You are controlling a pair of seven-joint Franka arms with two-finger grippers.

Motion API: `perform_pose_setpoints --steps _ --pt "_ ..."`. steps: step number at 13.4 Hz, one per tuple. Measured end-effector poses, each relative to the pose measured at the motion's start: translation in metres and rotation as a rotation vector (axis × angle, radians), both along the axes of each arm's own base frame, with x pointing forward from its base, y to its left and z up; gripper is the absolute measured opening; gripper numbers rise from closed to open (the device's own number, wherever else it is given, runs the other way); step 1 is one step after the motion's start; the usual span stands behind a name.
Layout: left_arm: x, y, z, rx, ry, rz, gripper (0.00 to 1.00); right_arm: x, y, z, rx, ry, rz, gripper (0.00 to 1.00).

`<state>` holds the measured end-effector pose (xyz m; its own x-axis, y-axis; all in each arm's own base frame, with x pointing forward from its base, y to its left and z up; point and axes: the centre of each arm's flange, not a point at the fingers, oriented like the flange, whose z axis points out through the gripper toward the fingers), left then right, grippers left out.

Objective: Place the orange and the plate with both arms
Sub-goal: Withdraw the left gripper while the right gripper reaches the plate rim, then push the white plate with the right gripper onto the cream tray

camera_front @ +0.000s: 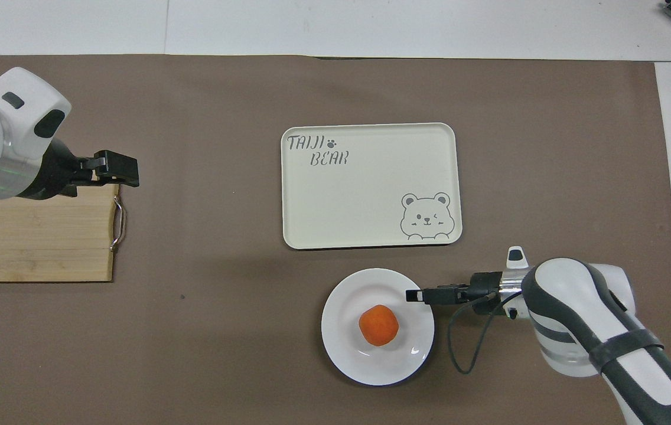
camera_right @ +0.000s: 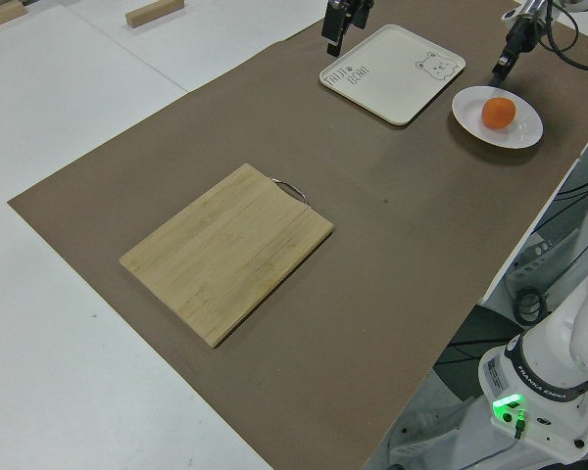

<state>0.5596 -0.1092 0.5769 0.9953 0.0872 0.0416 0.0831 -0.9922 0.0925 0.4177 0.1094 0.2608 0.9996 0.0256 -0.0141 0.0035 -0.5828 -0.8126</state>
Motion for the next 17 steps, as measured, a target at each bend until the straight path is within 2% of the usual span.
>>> perform_pose_setpoints --steps 3,7,8,11,15,16,17 --pt "0.002 0.021 0.004 0.006 0.005 -0.005 1.0 -0.014 0.009 -0.01 -0.001 0.024 0.015 1.0" --pt "0.006 0.056 0.02 0.036 -0.013 -0.07 1.0 -0.023 0.002 -0.019 0.003 0.024 0.011 1.0" --pt "0.006 0.063 0.021 0.048 -0.016 -0.108 1.0 -0.024 0.001 -0.019 0.003 0.027 0.009 0.93" --pt "0.007 0.089 0.022 0.064 -0.018 -0.191 1.0 -0.027 0.0 -0.023 0.002 0.036 0.006 0.52" --pt "-0.001 0.088 0.042 0.062 0.019 -0.204 1.0 -0.029 -0.003 -0.024 0.001 0.044 -0.001 0.09" --pt "-0.003 0.088 0.044 0.061 0.029 -0.187 1.0 -0.029 -0.003 -0.025 0.001 0.045 -0.003 0.05" --pt "-0.004 0.088 0.044 0.06 0.038 -0.159 1.0 -0.029 -0.003 -0.025 0.001 0.046 -0.003 0.05"
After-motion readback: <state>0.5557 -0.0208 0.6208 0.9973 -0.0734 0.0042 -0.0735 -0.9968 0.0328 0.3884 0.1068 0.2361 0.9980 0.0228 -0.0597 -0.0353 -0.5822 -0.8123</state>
